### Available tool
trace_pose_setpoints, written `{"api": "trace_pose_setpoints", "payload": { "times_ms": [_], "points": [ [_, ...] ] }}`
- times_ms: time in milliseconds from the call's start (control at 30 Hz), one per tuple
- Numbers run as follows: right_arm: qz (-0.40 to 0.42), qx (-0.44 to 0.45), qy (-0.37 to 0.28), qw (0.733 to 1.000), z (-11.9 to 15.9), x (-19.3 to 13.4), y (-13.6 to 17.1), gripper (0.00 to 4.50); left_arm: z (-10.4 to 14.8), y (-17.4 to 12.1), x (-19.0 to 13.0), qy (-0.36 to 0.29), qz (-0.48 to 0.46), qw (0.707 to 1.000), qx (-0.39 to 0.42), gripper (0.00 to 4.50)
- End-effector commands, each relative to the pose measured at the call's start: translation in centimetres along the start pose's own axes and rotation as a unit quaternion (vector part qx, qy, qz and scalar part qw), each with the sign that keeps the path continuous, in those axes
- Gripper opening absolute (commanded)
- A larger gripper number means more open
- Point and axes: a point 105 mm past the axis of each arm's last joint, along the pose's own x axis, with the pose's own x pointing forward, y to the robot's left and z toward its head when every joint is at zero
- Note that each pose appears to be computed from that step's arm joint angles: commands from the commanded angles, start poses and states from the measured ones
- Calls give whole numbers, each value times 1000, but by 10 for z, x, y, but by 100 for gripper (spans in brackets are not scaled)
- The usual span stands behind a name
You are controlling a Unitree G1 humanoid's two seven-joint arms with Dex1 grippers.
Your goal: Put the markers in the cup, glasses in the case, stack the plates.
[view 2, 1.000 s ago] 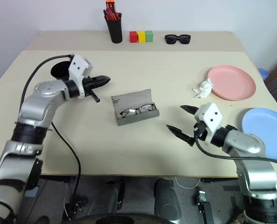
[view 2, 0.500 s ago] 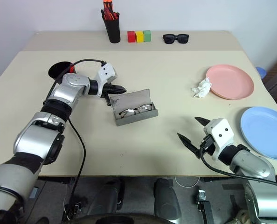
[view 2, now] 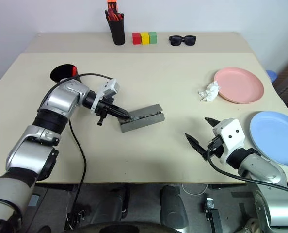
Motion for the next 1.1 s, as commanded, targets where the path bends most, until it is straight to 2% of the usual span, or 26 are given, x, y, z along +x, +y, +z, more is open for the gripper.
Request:
{"api": "trace_pose_setpoints", "payload": {
  "times_ms": [33, 133, 300, 433, 633, 733, 833, 933, 1100],
  "points": [
    [-31, -12, -10, 999, 7, -4, -10, 450, -13, -13, 11, 35, -11, 999, 3, 3],
    [-54, -11, -6, 998, 3, -8, -18, 450, -24, -21, 17, 46, -12, 999, 0, 3],
    [-83, -7, -9, 996, 1, -14, -27, 450, -4, -21, 14, -4, 10, 1000, 6, 3],
    [-133, -16, -9, 991, -4, -22, -46, 450, 21, -15, 7, -51, 46, 996, 50, 3],
    [-167, -26, -5, 986, -10, -27, -62, 450, 38, -10, 4, -89, 68, 991, 75, 3],
    [-196, -26, 4, 980, -17, -32, -74, 450, 62, -16, 0, -140, 64, 982, 106, 3],
    [-209, -23, 12, 978, -24, -35, -79, 450, 75, -22, -2, -178, 57, 976, 111, 3],
    [-207, -19, 9, 978, -25, -35, -79, 450, 80, -10, -4, -197, 105, 970, 101, 3],
    [-197, -14, 0, 980, -24, -31, -75, 450, 86, 44, -8, -189, 272, 939, 88, 3]
  ]
}}
